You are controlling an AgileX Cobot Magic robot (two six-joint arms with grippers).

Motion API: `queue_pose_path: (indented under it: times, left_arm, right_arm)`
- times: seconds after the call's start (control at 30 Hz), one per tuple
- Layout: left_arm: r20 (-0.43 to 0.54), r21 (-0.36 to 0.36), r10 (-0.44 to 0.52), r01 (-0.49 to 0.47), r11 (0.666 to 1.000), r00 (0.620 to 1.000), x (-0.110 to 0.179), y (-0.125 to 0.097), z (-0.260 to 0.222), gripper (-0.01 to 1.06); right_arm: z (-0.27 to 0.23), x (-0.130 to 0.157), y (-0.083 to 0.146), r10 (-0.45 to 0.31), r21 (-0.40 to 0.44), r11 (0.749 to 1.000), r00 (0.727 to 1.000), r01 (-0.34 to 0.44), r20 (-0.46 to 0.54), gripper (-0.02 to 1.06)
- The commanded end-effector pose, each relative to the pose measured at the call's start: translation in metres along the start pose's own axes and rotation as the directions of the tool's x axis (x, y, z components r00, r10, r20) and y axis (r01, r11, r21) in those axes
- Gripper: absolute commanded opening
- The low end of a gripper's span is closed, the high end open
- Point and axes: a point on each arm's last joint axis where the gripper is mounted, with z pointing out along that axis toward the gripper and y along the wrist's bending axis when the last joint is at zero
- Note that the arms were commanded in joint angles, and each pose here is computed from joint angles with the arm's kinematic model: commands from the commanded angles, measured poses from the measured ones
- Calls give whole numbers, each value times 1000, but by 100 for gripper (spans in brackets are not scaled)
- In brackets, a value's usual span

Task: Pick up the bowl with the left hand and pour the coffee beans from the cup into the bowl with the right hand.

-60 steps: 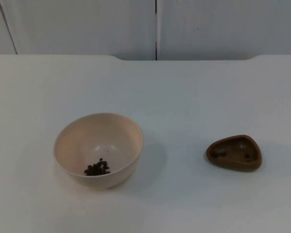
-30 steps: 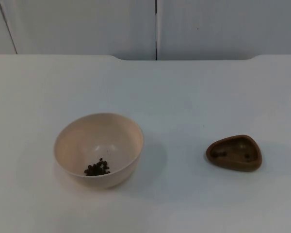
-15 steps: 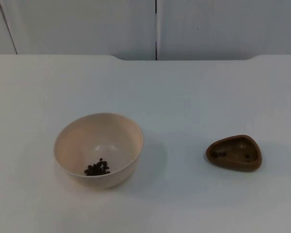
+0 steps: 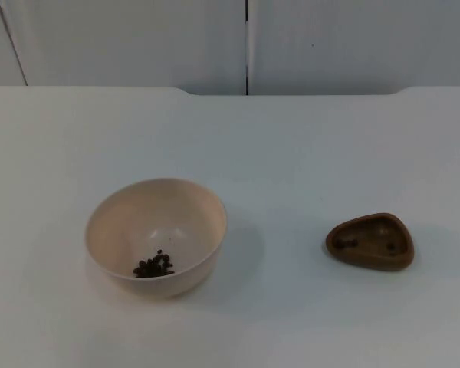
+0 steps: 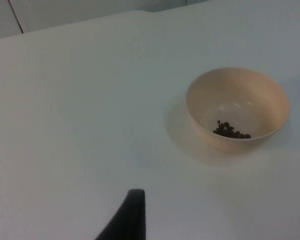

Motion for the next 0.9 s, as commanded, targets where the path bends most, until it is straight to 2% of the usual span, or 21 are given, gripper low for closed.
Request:
queue_pose_path:
  times: [0.0,0.07,0.1,0.87]
  left_arm:
    - [9,12,-9,9,1000,1000,0,-1,0,105]
    - [9,12,-9,9,1000,1000,0,-1,0,105]
    - [9,12,-9,9,1000,1000,0,-1,0,105]
    - [9,10,-8,8,1000,1000,0,-1,0,105]
  right_arm:
    - [0,0,0,4,3,1000,1000,-4,7,86]
    - [0,0,0,4,3,1000,1000,-4,7,102]
    - [0,0,0,4,3,1000,1000,-4,7,105]
    - [0,0,0,4,3,1000,1000,-4,9,105]
